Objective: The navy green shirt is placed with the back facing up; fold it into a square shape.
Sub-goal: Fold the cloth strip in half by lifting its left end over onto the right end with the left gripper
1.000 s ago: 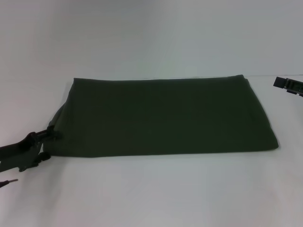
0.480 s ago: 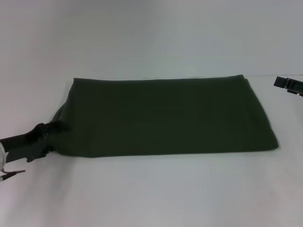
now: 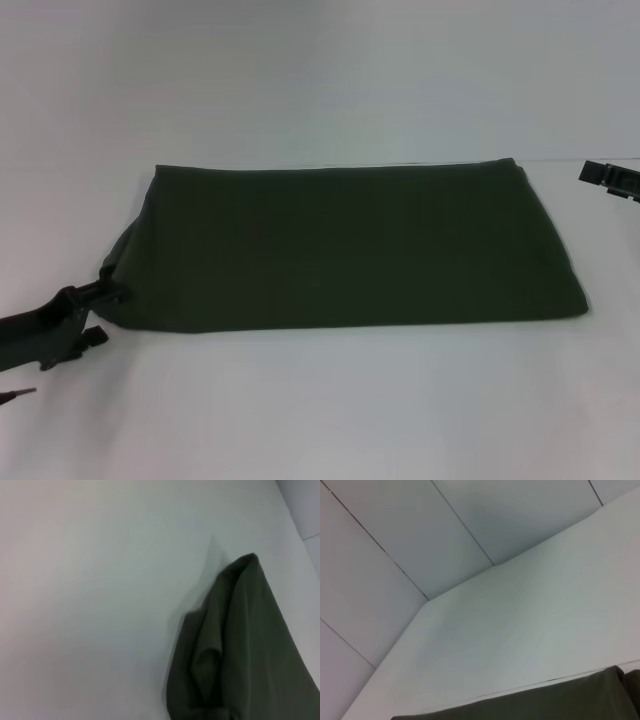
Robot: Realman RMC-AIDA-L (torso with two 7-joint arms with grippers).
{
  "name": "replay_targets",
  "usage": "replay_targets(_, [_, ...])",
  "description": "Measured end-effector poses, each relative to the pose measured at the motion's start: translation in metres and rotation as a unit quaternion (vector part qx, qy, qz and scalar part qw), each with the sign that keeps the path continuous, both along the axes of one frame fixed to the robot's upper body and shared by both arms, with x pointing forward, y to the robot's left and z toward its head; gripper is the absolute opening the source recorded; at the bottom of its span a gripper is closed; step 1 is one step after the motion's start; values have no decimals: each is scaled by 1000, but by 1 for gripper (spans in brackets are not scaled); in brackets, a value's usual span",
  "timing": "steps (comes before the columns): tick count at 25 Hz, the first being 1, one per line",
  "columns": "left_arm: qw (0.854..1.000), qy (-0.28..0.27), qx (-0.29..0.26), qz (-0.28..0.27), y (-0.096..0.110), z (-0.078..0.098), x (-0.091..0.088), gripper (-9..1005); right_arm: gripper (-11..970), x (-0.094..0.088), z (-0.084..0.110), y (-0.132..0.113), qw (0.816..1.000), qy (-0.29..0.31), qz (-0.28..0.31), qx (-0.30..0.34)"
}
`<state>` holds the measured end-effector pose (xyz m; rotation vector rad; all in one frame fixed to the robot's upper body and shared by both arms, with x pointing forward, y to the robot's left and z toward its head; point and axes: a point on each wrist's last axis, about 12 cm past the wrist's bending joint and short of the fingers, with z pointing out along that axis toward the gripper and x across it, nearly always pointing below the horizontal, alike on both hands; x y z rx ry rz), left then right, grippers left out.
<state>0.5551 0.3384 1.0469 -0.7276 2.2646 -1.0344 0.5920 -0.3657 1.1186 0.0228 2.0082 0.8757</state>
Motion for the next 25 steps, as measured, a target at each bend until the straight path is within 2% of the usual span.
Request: replay_targets(25, [1000, -7, 4, -11, -8, 5, 10, 817, 778, 3, 1, 1, 1000, -2, -2, -1])
